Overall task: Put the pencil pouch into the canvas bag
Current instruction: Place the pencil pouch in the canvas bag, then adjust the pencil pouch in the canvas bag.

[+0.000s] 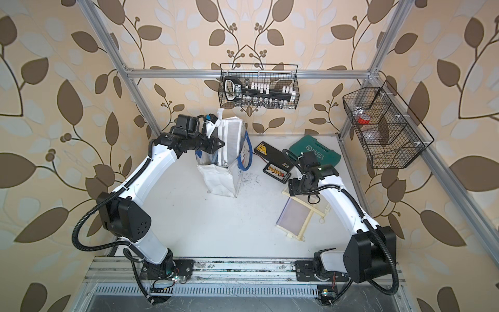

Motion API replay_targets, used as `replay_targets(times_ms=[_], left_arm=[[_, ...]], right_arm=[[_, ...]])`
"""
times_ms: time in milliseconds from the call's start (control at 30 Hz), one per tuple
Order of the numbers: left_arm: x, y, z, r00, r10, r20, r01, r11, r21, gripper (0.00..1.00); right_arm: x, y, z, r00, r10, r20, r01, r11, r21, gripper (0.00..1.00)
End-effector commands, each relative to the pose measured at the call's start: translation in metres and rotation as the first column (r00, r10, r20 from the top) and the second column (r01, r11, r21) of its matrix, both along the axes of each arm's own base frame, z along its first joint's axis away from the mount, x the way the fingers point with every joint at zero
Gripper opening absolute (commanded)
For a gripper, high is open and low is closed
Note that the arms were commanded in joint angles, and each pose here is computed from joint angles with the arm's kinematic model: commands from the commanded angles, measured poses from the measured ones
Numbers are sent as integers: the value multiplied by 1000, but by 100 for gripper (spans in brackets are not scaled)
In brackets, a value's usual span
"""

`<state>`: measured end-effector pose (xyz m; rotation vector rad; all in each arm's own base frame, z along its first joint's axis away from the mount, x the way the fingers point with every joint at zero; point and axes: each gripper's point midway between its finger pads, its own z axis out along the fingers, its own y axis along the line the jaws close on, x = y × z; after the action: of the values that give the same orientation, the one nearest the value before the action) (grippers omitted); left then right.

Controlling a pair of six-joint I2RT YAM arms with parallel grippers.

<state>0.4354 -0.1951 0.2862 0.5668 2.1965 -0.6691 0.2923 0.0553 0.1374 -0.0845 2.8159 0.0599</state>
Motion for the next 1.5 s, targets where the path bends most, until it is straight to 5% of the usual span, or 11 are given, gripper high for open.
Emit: replay_targets(times_ms=[0,133,233,400,567,867,1100,1467], left_arm=[[0,0,-4,999,-38,-5,38,999,-14,0],[2,7,-13,1000,-3,-20,3,1000,18,0],[6,15,-15,999,41,-20,-40,998,48,13],[9,25,1,994,107,8,-107,993,56,60],[10,45,16,973,229,24,-231,968,97,83],[1,68,36,922,384,51,-387,920,68,85],[28,57,31,914,405,42,-405,914,2,80],[71,22,-24,912,409,-28,-407,912,49,67]], right_arm=[[0,-11,-22,999,8,-43,-10,999,-50,81],[2,-16,-40,997,-12,-80,9,999,-34,81],[8,-16,-47,995,-15,-94,13,1000,-28,80],[17,-17,-58,993,-14,-118,11,1000,-26,79],[18,-16,-68,990,-11,-140,8,1000,-21,78],[17,-15,-88,983,-5,-186,3,1000,-13,74],[14,-19,-104,975,-16,-224,13,1000,-13,69],[20,-27,-113,968,-48,-247,55,998,22,40]])
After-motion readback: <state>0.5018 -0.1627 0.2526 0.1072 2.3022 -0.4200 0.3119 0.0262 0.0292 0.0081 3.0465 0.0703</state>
